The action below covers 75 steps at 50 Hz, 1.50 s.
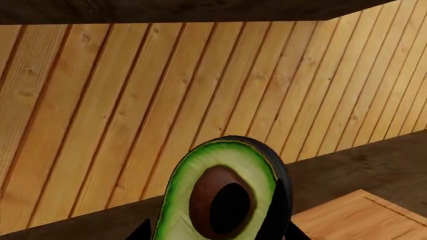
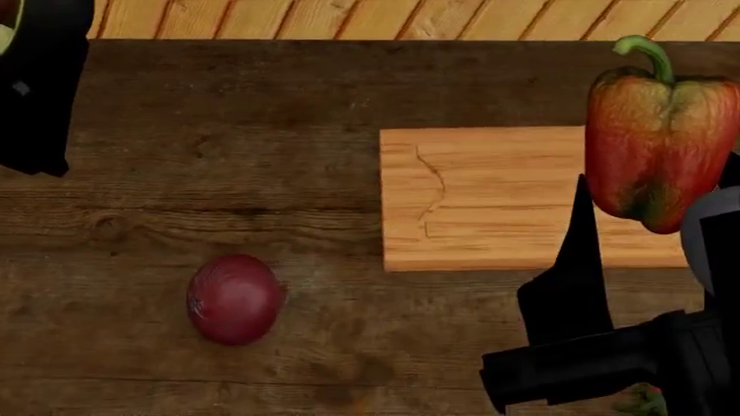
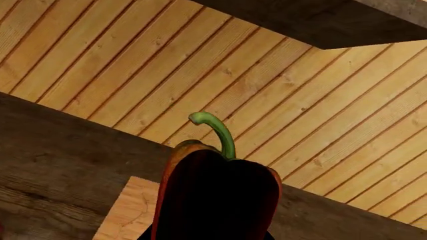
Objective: Place the avocado, onion, tomato and bell pepper on the cutting board.
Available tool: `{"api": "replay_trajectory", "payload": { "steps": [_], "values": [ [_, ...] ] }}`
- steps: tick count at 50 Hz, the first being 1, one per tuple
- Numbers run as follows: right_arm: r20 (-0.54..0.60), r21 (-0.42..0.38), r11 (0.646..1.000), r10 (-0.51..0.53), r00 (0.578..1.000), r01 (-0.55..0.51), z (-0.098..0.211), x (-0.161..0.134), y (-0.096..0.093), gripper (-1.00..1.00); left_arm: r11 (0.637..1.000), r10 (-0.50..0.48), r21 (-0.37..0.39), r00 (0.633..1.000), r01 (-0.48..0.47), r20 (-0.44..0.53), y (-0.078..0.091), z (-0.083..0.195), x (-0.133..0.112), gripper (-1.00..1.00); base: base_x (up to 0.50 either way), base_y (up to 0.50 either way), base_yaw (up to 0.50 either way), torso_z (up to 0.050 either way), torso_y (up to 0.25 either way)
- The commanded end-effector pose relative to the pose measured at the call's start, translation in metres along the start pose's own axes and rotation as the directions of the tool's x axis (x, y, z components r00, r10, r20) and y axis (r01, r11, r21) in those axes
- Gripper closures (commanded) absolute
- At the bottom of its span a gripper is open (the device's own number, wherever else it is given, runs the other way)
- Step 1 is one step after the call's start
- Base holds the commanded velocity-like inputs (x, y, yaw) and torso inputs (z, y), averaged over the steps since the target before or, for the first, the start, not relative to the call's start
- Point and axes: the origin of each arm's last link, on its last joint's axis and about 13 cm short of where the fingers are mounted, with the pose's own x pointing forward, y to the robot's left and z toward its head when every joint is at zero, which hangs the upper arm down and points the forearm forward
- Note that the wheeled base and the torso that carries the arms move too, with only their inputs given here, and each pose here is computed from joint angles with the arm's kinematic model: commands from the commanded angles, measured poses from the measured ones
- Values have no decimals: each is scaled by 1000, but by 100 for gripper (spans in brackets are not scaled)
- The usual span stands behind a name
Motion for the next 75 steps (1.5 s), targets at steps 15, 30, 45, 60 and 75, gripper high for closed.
{"api": "replay_trajectory", "payload": {
  "steps": [15, 30, 45, 60, 75],
  "values": [
    [-11, -29, 999, 38, 999, -39, 0, 11, 0, 100, 1000, 8, -21, 1000, -7, 7, 1, 0, -1, 100, 70, -500, 0, 1, 1],
    [2, 74, 992, 104, 995, -104, 14, 34, -12, 100, 1000, 11, -23, 1000, -10, 6, 2, 6, 1, 100, 0, 0, 0, 0, 1],
    [-70, 86, 988, 132, 989, -126, 25, 51, -34, 100, 998, 56, -12, 998, -56, -10, 5, 31, 11, 100, 0, 0, 0, 0, 1],
    [-90, 94, 985, 155, 984, -146, 35, 57, -43, 100, 997, 73, -8, 997, -73, 7, 7, 46, 13, 100, 77, 0, 0, 0, 1],
    [-120, 104, 983, 164, 979, -152, 29, 57, -42, 100, 998, 69, -15, 997, -69, 15, 6, 47, 12, 100, 500, 0, 0, 0, 1]
  ]
}}
